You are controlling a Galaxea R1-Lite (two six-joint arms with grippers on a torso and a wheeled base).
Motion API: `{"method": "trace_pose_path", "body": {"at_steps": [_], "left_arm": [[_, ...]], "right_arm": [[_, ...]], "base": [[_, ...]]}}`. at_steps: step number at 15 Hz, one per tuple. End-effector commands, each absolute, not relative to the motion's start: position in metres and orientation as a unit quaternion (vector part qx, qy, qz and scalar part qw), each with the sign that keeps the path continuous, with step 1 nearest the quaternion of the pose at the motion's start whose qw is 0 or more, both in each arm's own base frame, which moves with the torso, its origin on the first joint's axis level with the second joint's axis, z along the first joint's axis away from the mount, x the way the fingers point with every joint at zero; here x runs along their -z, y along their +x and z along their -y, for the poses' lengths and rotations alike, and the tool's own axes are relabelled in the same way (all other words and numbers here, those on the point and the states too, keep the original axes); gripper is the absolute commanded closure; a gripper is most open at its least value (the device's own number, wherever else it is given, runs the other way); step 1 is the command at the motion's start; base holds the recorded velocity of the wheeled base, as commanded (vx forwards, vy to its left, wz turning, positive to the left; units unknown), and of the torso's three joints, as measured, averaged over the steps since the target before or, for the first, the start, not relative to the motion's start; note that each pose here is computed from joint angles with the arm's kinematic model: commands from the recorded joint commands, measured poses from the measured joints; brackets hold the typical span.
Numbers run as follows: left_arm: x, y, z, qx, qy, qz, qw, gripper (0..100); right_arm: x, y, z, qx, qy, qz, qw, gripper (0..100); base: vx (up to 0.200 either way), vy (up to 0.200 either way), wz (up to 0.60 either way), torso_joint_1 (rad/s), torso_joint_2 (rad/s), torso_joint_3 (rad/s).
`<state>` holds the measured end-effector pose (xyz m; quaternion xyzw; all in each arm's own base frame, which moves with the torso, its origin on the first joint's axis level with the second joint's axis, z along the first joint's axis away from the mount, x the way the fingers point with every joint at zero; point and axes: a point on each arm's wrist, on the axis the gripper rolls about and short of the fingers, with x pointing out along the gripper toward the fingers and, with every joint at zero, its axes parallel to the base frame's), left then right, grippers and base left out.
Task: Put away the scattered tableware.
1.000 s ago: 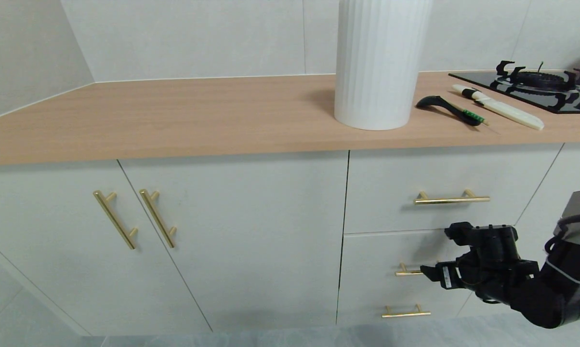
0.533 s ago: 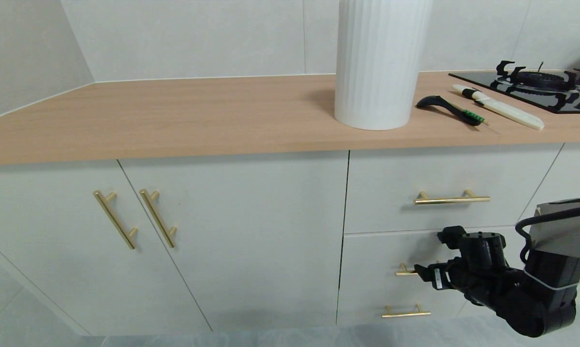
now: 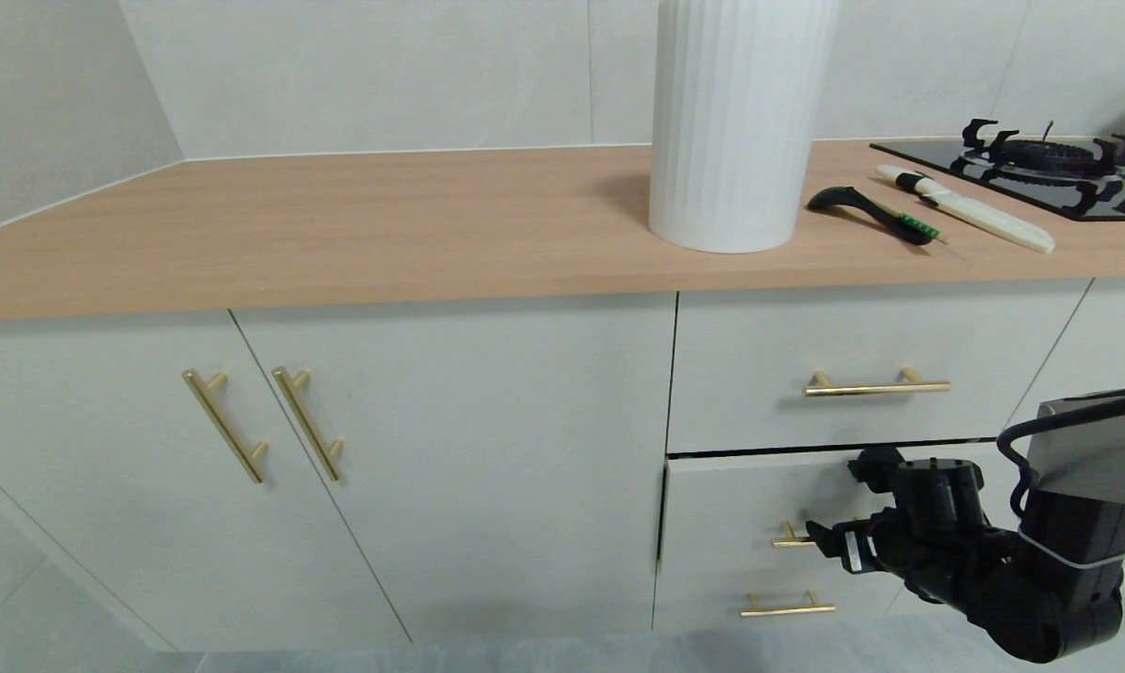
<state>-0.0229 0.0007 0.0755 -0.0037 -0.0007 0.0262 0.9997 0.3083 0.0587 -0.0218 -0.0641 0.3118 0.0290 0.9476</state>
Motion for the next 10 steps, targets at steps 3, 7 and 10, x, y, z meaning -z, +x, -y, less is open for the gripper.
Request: {"method": "trace_pose_path", "body": {"at_steps": [3, 7, 10], "left_arm": [[-0.075, -0.023, -0.001, -0.028, -0.004, 0.0, 1.0, 0], [-0.075, -0.023, -0.001, -0.027, -0.004, 0.0, 1.0, 0], [-0.075, -0.023, -0.001, -0.027, -0.004, 0.0, 1.0, 0]], "right_arm": [[-0.031, 0.282, -0.055, -0.051, -0.064, -0.33, 0.94, 0], [-0.118, 0.236, -0.054, -0.101, -0.061, -0.365, 0.923, 0], [-0.16, 0.21, -0.057, -0.117, -0.064, -0.326, 0.936, 0]], "base": [[0.0, 0.0, 0.0, 0.0, 0.0, 0.0], [0.0, 0.0, 0.0, 0.0, 0.0, 0.0], [0.0, 0.0, 0.0, 0.0, 0.0, 0.0]]}}
